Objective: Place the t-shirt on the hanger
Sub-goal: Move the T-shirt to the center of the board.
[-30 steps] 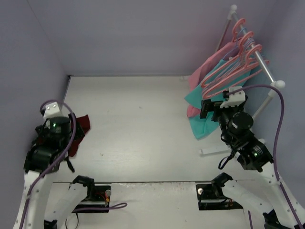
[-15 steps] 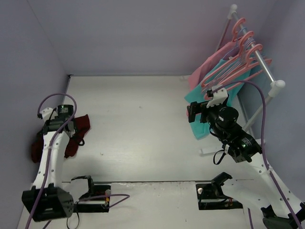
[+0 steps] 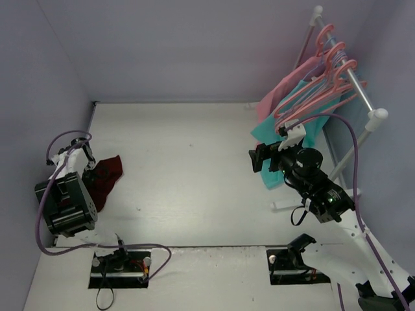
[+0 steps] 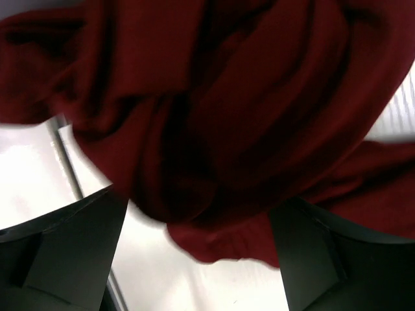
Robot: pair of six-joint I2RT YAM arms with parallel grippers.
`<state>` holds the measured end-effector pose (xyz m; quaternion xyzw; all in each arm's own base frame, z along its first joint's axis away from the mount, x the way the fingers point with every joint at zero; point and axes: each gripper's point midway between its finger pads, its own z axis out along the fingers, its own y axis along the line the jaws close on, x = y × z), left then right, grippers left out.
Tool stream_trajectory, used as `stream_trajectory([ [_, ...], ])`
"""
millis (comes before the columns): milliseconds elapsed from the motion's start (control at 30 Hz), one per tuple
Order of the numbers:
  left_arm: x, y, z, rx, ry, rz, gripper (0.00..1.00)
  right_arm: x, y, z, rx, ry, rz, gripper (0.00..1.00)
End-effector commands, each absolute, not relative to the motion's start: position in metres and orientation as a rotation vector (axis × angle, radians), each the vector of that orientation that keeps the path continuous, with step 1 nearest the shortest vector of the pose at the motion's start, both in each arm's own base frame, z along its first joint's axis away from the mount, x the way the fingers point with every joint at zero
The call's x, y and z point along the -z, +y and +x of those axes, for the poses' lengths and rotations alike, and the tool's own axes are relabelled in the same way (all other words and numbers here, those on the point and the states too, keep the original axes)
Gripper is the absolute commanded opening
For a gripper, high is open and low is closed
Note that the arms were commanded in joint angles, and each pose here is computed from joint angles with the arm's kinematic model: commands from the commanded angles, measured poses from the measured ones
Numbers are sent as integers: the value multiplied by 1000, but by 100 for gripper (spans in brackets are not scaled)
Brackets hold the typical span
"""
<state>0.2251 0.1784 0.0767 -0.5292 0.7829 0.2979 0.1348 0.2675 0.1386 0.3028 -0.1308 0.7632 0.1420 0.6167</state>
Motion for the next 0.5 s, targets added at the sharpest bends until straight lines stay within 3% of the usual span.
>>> stream_trajectory([
  [0, -71, 190, 256, -837, 2231, -1559, 81, -333, 149, 268, -407, 1664, -286, 100],
  [33, -67, 190, 259, -826, 2250, -1556, 69, -334, 150, 267, -411, 1662, -286, 100],
  [100, -62, 185, 268, -783, 2290, -1538, 22, -333, 151, 268, -414, 1667, -285, 100],
  [133, -62, 182, 275, -750, 2305, -1512, 7, -335, 151, 269, -416, 1666, -282, 100],
  [167, -64, 177, 283, -720, 2316, -1471, 0, -335, 151, 269, -416, 1665, -280, 100],
  [300, -111, 140, 339, -618, 2332, -1131, 0, -338, 152, 273, -407, 1665, -283, 100],
  [467, -253, 12, 394, -341, 2169, -575, 0, -355, 160, 282, -389, 1639, -338, 100],
])
